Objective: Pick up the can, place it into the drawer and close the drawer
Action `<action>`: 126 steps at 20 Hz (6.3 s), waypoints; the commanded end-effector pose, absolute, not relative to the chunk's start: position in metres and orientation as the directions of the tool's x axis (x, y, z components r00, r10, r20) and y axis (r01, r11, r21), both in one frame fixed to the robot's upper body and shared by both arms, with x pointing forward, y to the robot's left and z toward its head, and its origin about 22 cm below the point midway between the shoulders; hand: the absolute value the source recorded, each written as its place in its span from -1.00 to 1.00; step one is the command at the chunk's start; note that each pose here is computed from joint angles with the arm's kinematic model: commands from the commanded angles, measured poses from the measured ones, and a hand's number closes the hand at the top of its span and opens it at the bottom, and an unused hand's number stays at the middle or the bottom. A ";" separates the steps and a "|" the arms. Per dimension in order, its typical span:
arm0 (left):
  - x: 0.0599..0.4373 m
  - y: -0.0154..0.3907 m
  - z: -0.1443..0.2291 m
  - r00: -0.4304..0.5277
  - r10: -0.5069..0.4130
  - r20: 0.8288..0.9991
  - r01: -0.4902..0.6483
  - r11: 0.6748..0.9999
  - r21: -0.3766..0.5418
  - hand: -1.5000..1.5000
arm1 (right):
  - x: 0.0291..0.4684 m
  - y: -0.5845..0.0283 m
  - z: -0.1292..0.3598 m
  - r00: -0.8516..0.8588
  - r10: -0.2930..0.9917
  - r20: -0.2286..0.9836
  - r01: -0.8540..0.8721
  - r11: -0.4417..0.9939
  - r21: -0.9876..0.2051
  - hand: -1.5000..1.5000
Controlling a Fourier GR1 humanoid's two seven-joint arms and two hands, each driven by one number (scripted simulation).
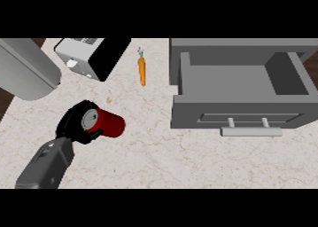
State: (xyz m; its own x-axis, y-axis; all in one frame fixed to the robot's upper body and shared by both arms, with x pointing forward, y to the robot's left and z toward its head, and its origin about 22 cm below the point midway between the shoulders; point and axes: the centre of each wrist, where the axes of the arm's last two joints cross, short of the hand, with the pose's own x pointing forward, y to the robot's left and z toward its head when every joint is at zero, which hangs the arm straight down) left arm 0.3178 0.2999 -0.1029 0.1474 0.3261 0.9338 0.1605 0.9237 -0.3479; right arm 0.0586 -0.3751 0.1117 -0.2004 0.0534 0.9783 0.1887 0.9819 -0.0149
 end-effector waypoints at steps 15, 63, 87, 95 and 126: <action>0.349 0.197 0.012 -0.106 0.283 0.953 0.062 0.959 -0.278 1.00 | 0.050 -0.380 0.116 -0.187 0.043 0.981 0.202 0.979 -0.004 -1.00; 0.415 0.000 0.211 -0.122 0.150 0.981 0.082 0.987 -0.141 1.00 | 0.072 -0.365 0.109 -0.222 0.030 0.974 0.164 0.986 0.007 -1.00; 0.417 -0.015 0.169 -0.059 -0.005 0.998 -0.037 0.999 0.002 -1.00 | 0.095 -0.349 0.129 -0.239 0.019 0.971 0.112 0.994 0.008 -1.00; 0.420 -0.016 0.175 -0.065 0.014 0.998 -0.061 0.998 -0.018 -1.00 | 0.095 -0.364 0.127 -0.244 0.035 0.969 0.149 0.989 0.001 -1.00; 0.419 -0.019 0.185 -0.152 0.118 0.981 -0.042 0.991 -0.125 -1.00 | 0.189 -0.283 0.165 -0.437 0.665 0.605 0.160 0.720 -0.676 -1.00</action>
